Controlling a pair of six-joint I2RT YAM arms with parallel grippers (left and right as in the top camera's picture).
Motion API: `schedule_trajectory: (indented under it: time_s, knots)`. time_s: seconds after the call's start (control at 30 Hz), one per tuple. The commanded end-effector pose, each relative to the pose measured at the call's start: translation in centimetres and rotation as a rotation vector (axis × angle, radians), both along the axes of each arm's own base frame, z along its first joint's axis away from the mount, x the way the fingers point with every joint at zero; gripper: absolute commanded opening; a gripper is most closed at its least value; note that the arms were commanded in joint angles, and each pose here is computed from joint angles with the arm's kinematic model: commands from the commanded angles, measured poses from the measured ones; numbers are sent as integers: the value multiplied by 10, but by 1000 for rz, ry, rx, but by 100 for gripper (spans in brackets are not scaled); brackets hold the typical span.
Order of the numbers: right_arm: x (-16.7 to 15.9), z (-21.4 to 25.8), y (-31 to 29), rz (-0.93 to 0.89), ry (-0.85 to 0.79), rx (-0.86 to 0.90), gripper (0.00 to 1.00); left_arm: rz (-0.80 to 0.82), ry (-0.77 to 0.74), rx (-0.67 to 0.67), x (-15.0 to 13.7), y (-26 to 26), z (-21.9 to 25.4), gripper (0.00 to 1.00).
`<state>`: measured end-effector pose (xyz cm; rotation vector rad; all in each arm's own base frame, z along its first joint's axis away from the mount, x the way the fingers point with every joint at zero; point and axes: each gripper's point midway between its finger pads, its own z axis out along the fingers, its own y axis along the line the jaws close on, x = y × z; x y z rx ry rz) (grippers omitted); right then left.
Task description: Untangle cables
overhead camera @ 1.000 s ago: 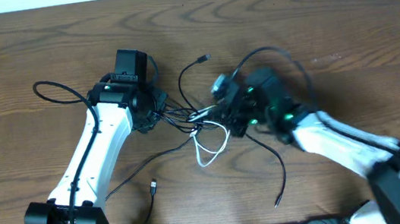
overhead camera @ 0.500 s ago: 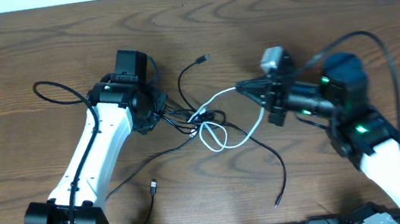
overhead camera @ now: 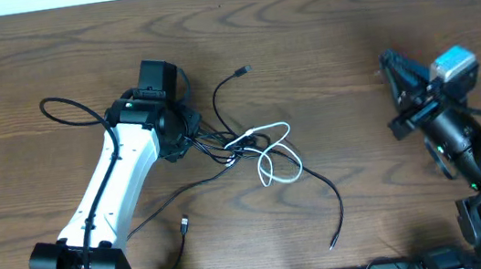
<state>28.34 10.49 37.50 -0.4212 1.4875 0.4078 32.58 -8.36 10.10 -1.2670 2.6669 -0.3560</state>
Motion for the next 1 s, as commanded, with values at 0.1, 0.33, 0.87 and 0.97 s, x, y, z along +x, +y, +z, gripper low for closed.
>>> schedule_trajectory:
  time_s: [0.1,0.33,0.87,0.97]
  knots:
    - [5,-82,49,261,406,80,28,-3,-36,16,4,4,10,15]
    - [13,-161,114,531,637,35,76,-3,-36,16,4,4,10,16]
    - [-2,-247,195,843,615,-119,82,-3,-36,17,4,4,10,17]
    - [-6,-253,207,848,600,-142,74,-2,-36,16,4,4,10,17]
